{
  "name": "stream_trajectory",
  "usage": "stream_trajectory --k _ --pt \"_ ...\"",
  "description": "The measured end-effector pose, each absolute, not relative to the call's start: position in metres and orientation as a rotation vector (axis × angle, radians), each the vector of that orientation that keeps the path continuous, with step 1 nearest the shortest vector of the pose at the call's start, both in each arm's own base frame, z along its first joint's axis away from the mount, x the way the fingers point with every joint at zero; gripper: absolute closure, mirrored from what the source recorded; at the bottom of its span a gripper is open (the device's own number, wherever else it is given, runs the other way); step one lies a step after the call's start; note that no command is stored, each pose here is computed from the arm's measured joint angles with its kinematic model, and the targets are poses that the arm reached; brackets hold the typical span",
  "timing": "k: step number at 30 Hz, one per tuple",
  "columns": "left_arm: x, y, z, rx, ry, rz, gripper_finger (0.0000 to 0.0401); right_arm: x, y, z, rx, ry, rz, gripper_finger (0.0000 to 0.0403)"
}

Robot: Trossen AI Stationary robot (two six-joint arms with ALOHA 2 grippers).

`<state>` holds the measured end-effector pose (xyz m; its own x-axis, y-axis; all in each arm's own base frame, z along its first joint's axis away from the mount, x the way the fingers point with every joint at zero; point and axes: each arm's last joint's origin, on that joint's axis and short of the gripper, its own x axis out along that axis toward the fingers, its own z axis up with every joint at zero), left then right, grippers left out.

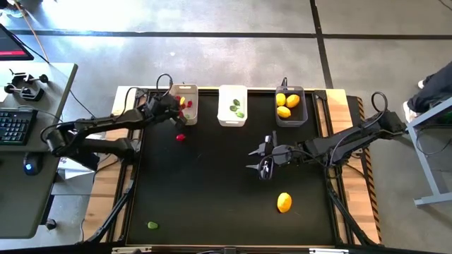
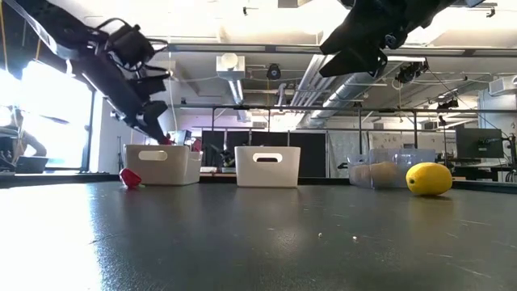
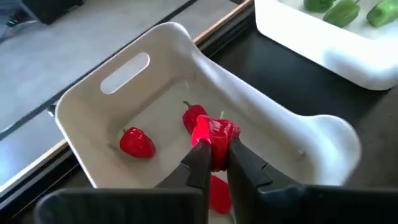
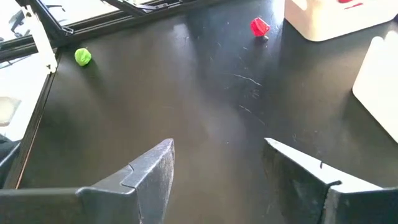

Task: Sort produce into baskets

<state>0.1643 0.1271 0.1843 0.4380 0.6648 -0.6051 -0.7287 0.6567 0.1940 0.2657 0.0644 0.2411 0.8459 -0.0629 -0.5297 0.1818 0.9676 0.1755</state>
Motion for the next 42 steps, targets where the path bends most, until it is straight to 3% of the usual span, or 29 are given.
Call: stream_trajectory --k 14,20,27,42 --pt "0.172 0.137 0.184 -0.103 0.620 0.717 0.0247 0.260 0.063 0.234 0.277 0.633 -0.176 0.0171" --pt "0.179 0.126 0.181 -0.048 0.549 0.614 0.0240 0.243 0.059 0.226 0.358 0.890 -0.296 0.0171" --pt "0.190 0.107 0.180 0.024 0.430 0.524 0.0240 0.217 0.050 0.227 0.164 1.192 -0.392 0.0171" --pt "0.209 0.055 0.186 0.123 0.220 0.286 0.0240 0.207 0.039 0.225 0.030 1.308 -0.413 0.0127"
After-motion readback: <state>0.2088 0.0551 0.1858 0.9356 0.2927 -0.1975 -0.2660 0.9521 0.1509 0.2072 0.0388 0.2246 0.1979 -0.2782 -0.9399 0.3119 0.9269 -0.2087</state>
